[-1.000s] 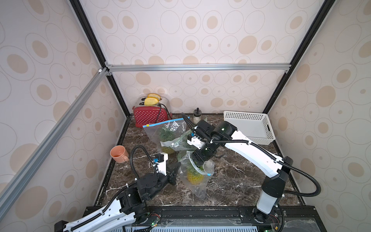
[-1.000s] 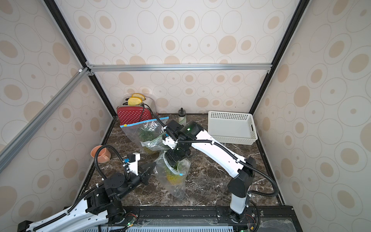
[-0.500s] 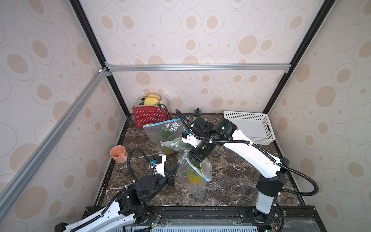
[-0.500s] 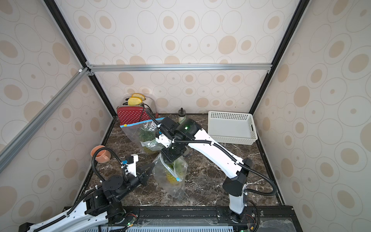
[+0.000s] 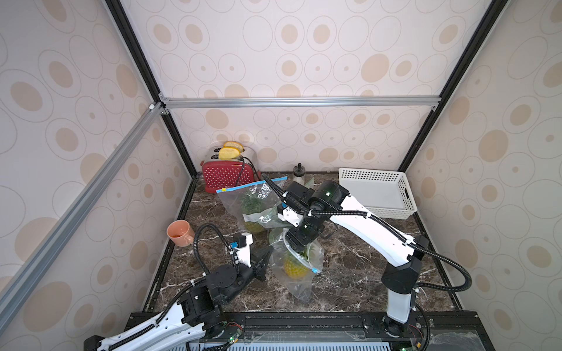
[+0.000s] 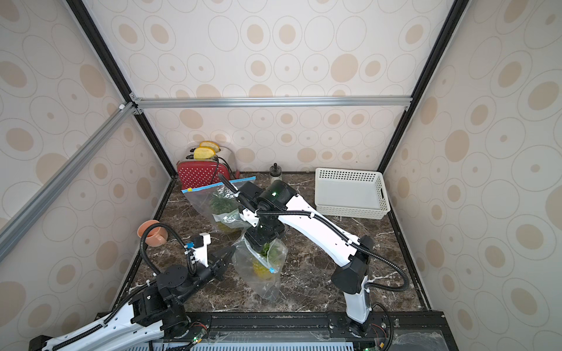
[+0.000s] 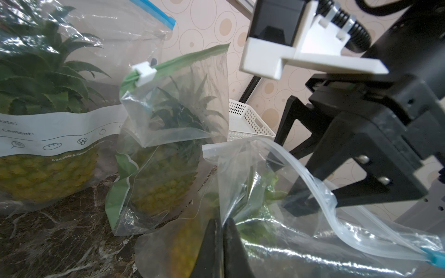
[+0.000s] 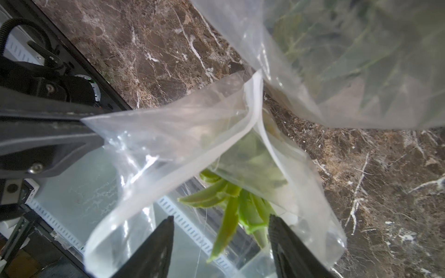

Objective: Open the zip-top bag and take out the pineapple
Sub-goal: Pick up the pineapple from the zipper food storage bag.

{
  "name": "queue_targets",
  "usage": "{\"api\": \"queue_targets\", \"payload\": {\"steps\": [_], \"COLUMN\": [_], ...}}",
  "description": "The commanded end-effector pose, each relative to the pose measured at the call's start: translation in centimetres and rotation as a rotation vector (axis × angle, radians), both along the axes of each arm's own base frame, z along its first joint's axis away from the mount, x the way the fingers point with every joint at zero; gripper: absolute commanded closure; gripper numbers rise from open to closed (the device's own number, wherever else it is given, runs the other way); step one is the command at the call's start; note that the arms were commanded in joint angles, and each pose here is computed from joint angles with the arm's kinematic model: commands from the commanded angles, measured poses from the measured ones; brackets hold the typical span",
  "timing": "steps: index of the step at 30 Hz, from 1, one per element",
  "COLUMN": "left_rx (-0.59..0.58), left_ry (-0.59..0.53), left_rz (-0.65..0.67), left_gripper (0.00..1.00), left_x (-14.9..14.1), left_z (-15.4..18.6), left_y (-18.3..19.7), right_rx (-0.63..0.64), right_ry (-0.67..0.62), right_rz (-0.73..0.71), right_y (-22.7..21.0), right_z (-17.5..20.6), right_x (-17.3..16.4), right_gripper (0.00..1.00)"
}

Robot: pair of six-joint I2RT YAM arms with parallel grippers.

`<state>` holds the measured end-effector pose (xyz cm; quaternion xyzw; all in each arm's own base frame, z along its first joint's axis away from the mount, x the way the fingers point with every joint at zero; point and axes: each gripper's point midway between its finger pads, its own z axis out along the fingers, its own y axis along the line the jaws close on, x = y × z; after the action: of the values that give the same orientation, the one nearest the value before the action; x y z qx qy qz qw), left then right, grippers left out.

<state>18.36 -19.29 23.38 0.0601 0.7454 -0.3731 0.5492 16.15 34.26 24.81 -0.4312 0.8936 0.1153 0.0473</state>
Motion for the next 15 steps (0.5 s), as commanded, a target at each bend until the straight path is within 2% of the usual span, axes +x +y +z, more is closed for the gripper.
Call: {"api": "queue_targets", "payload": {"steps": [1, 15], "left_rx": [-0.042, -0.049], "left_ry": [-0.007, 0.025], "left_rz": [0.003, 0.045], "left_gripper": [0.91, 0.89], "left_x": [0.1, -0.1], "left_z": [0.8, -1.3], "left_y": [-0.2, 1.4], "right_rx": [-0.072, -0.065], "right_ry": [0.001, 0.062], "right_rz": [-0.005, -0.053], "right_y": [-1.3, 0.0], "right_z": [-0.4, -6.5], "right_x": [-0.4, -0.5], "right_gripper": [0.32, 0.28]}}
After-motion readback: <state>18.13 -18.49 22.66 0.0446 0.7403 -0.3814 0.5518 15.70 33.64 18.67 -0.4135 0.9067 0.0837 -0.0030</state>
